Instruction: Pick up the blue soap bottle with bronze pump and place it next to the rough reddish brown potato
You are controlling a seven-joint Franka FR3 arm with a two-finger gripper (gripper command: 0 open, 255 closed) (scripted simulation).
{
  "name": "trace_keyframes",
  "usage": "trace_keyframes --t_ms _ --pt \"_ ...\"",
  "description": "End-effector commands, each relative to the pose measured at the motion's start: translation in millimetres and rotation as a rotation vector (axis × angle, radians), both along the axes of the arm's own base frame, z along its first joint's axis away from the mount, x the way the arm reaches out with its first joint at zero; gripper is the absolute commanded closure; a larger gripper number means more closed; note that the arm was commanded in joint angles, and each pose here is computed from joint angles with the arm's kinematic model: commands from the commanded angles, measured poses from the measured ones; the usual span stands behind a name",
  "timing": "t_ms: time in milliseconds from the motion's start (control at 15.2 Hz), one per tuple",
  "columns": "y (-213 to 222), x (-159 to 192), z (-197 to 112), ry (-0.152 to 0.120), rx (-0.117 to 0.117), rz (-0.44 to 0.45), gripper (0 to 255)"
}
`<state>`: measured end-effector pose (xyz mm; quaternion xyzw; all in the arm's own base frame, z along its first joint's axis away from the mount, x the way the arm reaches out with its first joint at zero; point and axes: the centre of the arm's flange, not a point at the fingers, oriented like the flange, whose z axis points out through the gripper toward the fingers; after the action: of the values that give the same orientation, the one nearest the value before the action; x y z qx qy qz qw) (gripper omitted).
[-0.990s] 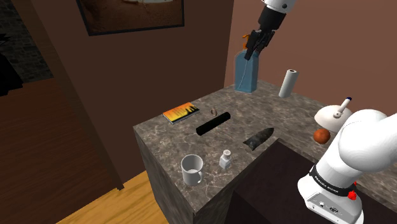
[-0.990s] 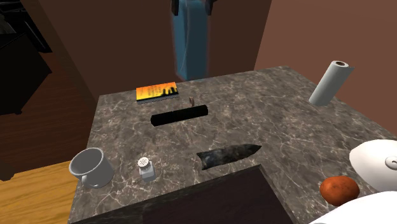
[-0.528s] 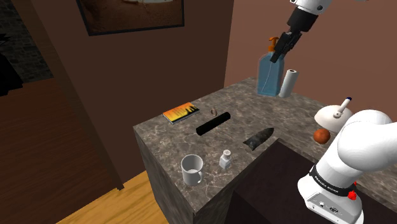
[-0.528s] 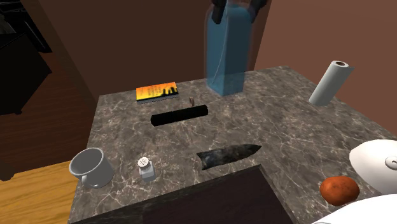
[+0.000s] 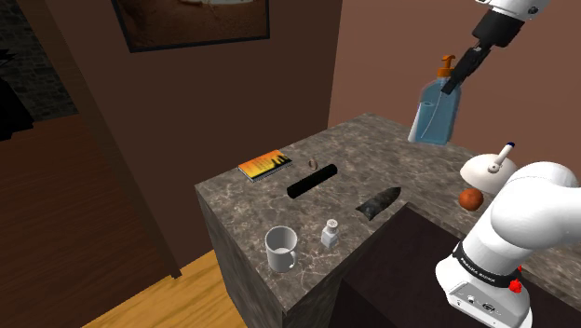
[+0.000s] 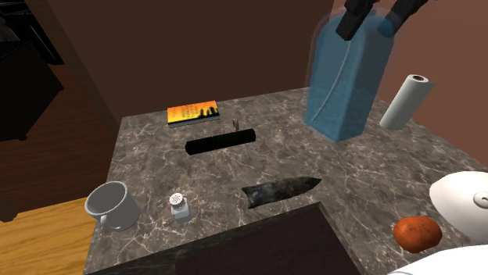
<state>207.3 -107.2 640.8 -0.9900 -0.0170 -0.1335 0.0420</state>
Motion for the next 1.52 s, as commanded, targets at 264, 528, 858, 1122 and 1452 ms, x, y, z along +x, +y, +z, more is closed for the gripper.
trace_keyframes --t_ms 264,528,858,1122,1452 --pt "-41 -65 -3 0.002 0.0 0.001 255" --pt "-70 -109 -3 0.002 0.0 0.001 255" --pt "-105 -165 -3 0.002 0.0 0.001 255" --pt "-134 -209 -2 0.002 0.0 0.001 255" --pt "-151 -235 -13 0.002 0.0 0.001 255"
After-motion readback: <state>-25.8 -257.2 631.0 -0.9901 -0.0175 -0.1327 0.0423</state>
